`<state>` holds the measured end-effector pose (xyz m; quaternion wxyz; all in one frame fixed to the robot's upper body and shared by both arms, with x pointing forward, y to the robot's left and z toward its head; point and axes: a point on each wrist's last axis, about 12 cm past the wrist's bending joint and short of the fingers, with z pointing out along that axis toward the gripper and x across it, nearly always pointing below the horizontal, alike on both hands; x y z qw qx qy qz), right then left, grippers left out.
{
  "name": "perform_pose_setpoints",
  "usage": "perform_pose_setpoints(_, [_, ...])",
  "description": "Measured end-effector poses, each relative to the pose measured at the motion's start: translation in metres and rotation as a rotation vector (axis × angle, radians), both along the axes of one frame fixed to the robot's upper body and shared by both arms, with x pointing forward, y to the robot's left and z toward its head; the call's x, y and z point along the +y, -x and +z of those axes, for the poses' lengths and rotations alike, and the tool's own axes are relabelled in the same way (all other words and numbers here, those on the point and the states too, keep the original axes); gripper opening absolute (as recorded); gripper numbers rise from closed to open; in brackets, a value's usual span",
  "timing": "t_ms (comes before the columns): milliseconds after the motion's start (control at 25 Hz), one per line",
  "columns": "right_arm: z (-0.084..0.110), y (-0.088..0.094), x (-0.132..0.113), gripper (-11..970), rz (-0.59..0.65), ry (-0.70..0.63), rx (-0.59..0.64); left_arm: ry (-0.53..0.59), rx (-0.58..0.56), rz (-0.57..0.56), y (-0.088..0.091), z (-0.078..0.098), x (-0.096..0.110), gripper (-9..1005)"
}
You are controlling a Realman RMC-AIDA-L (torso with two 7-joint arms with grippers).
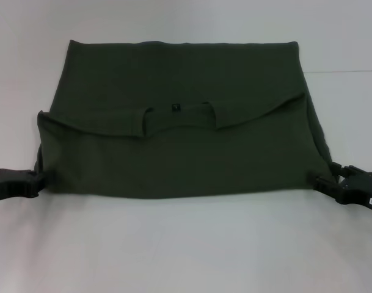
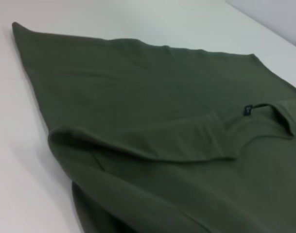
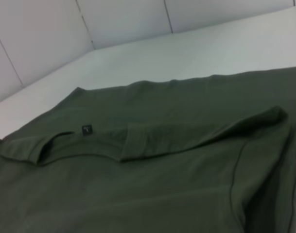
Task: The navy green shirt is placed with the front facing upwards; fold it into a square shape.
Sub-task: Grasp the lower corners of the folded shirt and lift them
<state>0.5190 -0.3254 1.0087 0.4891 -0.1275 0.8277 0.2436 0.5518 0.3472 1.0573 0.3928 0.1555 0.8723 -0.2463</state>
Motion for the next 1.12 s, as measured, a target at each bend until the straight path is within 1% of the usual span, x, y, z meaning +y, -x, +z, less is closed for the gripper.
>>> perform_pose_setpoints(280, [-0.002,-0.002,0.008,723,0.055,0.023,0.017,0.005,-0.010,-0.005,0.000,0.001,0.000,33])
perform_pose_setpoints(480, [-0.002,-0.002,0.009,484,0.069,0.031,0.020,0.006,-0.011,-0.005,0.000,0.001,-0.001,33])
perform_pose_setpoints(760, [-0.002,0.000,0.005,205,0.053,0.029,0.019,0.004,-0.013,-0.014,0.000,0.001,-0.001,34])
perform_pose_setpoints(920, [-0.004,0.006,0.002,51,0.055,0.031,0.022,-0.012,-0.036,-0.057,0.005,0.000,-0.001,34])
perform_pose_setpoints(1040, [-0.007,0.015,0.000,51,0.064,0.030,0.014,-0.035,-0.065,-0.109,0.013,-0.001,0.000,34])
perform_pose_setpoints(1120, [-0.008,0.022,-0.001,51,0.074,0.024,0.008,-0.042,-0.075,-0.124,0.018,-0.001,0.001,34])
